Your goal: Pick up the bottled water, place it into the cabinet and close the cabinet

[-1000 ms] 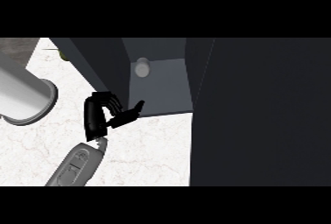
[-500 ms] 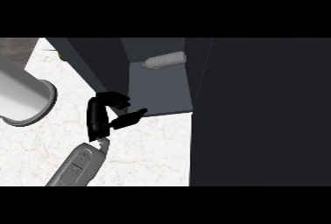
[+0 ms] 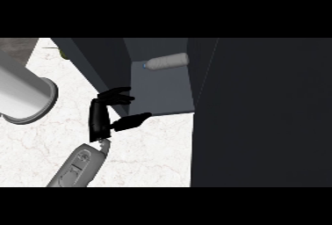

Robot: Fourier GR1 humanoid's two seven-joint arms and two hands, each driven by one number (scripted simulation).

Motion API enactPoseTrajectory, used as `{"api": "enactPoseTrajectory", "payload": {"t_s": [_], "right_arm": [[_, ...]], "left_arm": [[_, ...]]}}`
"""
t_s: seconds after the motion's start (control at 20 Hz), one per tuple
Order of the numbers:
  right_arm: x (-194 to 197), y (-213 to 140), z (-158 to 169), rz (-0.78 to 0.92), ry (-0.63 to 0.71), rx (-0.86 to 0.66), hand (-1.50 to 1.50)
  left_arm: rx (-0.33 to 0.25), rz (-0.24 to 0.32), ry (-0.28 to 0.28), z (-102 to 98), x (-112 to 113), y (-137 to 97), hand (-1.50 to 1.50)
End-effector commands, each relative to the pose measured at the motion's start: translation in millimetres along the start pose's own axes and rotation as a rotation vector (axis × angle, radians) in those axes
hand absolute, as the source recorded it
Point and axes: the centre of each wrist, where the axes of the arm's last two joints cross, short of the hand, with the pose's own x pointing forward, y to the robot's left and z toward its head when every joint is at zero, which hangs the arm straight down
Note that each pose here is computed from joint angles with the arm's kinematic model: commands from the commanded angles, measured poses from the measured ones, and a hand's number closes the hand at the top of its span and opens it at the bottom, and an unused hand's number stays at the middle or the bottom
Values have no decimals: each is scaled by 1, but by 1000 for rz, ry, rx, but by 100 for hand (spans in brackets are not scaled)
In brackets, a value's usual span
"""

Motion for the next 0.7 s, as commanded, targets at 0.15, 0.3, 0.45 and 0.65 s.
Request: {"api": "enactPoseTrajectory", "payload": {"t_s": [0.15, 0.3, 0.45, 0.65], "right_arm": [[2, -4, 1, 22, -15, -18, -150], [5, 0, 2, 36, -7, -38, -150], [4, -1, 2, 43, -20, -55, -150], [2, -7, 17, 20, 7, -84, -150]], "left_arm": [[-101, 274, -113, -62, 56, -13, -150], [-127, 335, -121, -69, 62, -15, -150], [-143, 387, -149, -67, 51, -13, -150], [-205, 449, -157, -70, 50, -3, -150]]}}
